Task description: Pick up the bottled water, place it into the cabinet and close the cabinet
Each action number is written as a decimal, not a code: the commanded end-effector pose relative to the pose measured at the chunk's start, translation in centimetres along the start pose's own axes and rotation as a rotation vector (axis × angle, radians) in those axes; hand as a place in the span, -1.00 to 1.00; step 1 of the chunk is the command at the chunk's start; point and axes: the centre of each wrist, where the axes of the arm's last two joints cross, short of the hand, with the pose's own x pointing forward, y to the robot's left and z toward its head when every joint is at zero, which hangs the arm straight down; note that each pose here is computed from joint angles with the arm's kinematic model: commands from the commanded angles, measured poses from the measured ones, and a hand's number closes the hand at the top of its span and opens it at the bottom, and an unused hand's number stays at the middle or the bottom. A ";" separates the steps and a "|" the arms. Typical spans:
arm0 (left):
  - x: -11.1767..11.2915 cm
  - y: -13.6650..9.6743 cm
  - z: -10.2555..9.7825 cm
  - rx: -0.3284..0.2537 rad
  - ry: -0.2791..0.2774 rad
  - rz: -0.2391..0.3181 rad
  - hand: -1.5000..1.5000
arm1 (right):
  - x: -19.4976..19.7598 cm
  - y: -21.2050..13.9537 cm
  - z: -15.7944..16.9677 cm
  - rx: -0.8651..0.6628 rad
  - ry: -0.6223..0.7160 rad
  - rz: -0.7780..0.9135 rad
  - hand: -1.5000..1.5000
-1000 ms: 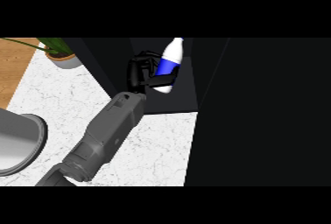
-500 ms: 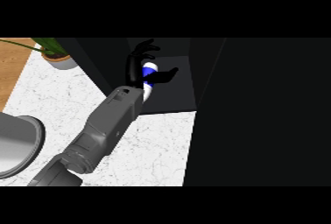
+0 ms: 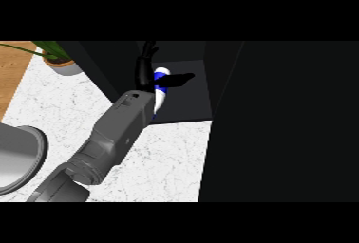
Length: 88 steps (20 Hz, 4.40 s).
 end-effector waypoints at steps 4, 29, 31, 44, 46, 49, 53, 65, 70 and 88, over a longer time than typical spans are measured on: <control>-0.4 0.1 0.1 -0.064 -0.041 -0.002 -1.00 | 2.0 -0.6 1.1 -0.006 0.004 -0.038 -1.00; 1.3 -1.4 5.1 -0.365 -0.069 0.486 1.00 | 0.6 -0.6 0.2 -0.022 0.012 0.025 -1.00; 1.6 -0.7 5.2 -0.349 -0.058 0.477 1.00 | 2.8 0.4 1.2 -0.017 0.004 0.034 -1.00; -1.0 9.2 13.4 -0.355 -0.045 0.468 1.00 | 2.2 2.0 0.4 0.295 0.155 0.079 1.00; 1.2 8.1 16.9 -0.328 -0.042 0.500 1.00 | 2.8 1.7 0.3 0.281 0.176 0.039 1.00; 0.8 11.6 16.9 -0.316 -0.054 0.463 1.00 | 2.4 3.9 -0.2 0.306 0.139 -0.030 1.00; 1.1 13.9 17.4 -0.289 -0.048 0.449 1.00 | 2.6 6.4 -1.2 0.358 0.156 -0.044 1.00; 1.6 21.3 18.3 -0.217 -0.066 0.469 1.00 | 1.5 12.9 -5.7 0.521 0.054 0.050 1.00; 1.8 22.0 20.3 -0.239 -0.075 0.460 1.00 | 1.3 14.0 -7.0 0.412 0.039 0.057 1.00; 1.0 28.8 20.8 -0.232 -0.084 0.453 1.00 | -4.9 7.0 -23.2 0.223 0.282 -0.128 1.00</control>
